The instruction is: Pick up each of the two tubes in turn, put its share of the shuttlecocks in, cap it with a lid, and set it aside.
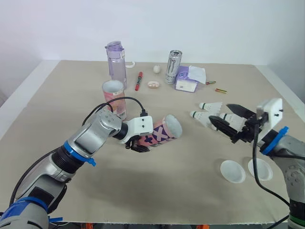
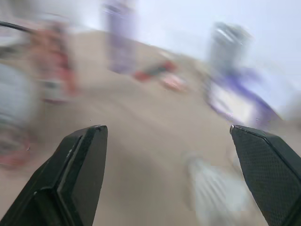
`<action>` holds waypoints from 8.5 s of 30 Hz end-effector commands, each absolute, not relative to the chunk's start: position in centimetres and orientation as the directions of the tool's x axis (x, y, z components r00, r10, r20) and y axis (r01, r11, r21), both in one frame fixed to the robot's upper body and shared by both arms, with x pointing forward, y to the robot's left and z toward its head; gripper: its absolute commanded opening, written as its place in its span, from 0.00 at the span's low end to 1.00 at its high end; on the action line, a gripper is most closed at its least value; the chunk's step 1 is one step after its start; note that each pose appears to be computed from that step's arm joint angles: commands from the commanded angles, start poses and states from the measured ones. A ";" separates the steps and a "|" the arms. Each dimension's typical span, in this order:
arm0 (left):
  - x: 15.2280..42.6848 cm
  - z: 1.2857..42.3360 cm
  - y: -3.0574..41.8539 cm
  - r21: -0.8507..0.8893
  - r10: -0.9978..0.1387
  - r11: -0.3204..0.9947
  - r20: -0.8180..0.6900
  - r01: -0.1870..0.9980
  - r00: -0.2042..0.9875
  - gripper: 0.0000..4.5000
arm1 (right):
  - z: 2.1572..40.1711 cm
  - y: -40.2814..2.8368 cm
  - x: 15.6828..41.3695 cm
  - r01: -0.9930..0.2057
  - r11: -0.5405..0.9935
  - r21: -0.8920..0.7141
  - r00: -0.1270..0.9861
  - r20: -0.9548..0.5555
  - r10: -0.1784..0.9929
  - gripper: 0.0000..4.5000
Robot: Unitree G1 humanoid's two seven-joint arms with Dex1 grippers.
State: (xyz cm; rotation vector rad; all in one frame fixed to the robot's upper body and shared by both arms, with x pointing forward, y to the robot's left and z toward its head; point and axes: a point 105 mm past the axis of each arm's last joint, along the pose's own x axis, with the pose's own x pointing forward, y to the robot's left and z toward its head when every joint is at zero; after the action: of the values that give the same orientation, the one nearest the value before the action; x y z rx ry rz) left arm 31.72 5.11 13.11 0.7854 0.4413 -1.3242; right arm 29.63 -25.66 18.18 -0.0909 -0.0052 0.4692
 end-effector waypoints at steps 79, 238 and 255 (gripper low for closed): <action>32.3 12.5 5.7 0.267 -0.660 0.091 -0.705 0.959 0.259 0.65 | 24.3 -14.1 24.6 -0.685 0.043 -0.727 0.412 -0.338 0.846 0.00; 28.5 7.2 0.6 0.161 -0.982 0.054 -0.169 0.986 0.082 0.65 | 16.3 -29.0 26.2 -0.862 0.467 -0.196 0.419 -0.795 0.439 0.63; 28.3 6.9 0.7 0.145 -0.981 0.050 -0.179 0.988 0.076 0.65 | 13.5 -27.7 26.8 -0.873 0.475 -0.114 0.341 -0.839 0.425 1.00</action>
State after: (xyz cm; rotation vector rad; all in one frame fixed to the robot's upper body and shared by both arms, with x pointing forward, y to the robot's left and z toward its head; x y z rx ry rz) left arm 28.53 0.36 8.24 0.2324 -0.0235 -1.4997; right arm 26.54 -27.52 12.90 -0.6017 0.8533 0.9356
